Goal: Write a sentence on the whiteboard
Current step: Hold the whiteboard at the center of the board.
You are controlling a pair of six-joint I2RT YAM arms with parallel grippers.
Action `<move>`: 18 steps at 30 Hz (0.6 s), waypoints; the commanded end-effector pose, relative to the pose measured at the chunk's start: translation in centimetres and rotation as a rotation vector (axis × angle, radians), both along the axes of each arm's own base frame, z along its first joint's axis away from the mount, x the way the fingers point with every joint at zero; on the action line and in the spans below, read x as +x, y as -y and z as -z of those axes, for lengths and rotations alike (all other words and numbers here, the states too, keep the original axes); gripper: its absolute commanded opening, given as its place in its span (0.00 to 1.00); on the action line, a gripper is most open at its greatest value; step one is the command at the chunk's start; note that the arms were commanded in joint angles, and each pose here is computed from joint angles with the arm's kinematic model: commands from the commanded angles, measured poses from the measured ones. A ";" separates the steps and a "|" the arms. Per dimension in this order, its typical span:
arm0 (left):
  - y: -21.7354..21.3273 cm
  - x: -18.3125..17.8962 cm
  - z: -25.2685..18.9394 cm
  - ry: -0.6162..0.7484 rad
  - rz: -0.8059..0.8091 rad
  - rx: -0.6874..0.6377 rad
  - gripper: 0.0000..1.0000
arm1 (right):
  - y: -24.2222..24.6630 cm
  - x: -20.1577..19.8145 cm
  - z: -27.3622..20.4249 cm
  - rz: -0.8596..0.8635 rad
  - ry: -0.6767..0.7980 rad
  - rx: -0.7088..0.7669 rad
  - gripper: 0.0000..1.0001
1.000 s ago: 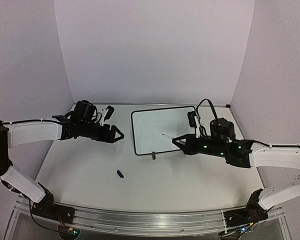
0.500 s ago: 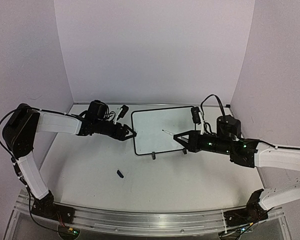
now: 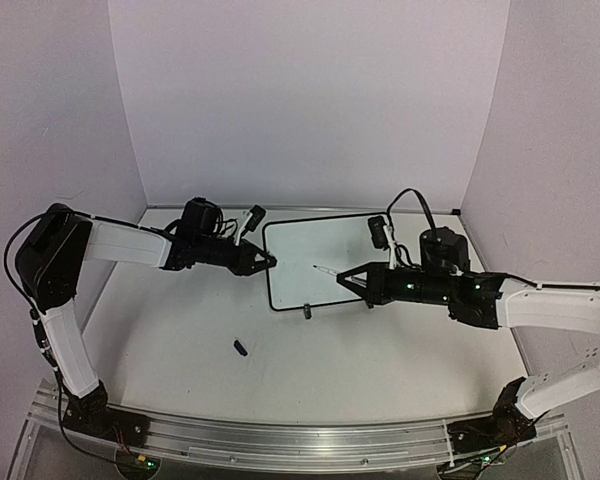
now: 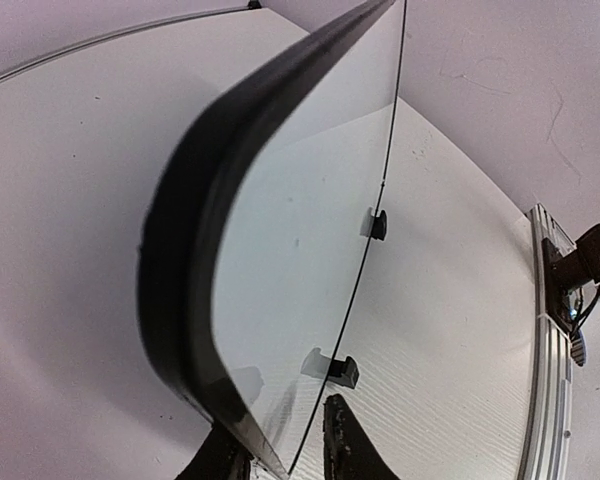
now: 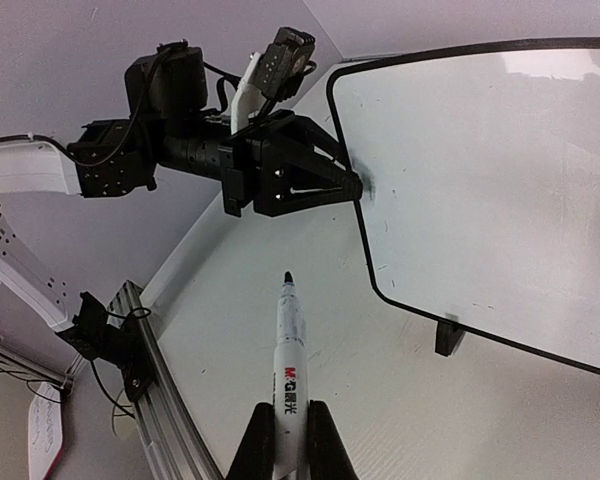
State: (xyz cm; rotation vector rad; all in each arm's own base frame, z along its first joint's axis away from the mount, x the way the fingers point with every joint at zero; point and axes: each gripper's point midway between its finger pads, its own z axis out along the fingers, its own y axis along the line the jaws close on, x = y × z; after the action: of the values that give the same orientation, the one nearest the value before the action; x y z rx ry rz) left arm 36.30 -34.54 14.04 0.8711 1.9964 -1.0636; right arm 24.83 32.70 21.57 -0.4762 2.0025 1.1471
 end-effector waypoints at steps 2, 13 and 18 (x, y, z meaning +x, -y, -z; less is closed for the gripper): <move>0.7 0.0 -1.0 0.056 0.051 -0.044 0.17 | -1.3 0.7 -2.0 -0.033 0.049 0.028 0.00; 0.9 -1.1 -0.6 0.028 0.101 -0.058 0.00 | -1.7 0.8 -2.2 -0.052 0.063 0.017 0.00; 0.9 -2.2 -0.8 -0.016 0.129 -0.079 0.00 | -1.6 0.7 -2.2 -0.057 0.078 0.013 0.00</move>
State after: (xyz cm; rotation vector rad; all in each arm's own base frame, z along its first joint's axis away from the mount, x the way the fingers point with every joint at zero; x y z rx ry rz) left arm 34.60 -35.60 14.55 0.9643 1.9239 -1.1731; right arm 25.20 33.91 21.87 -0.5384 1.9930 1.1531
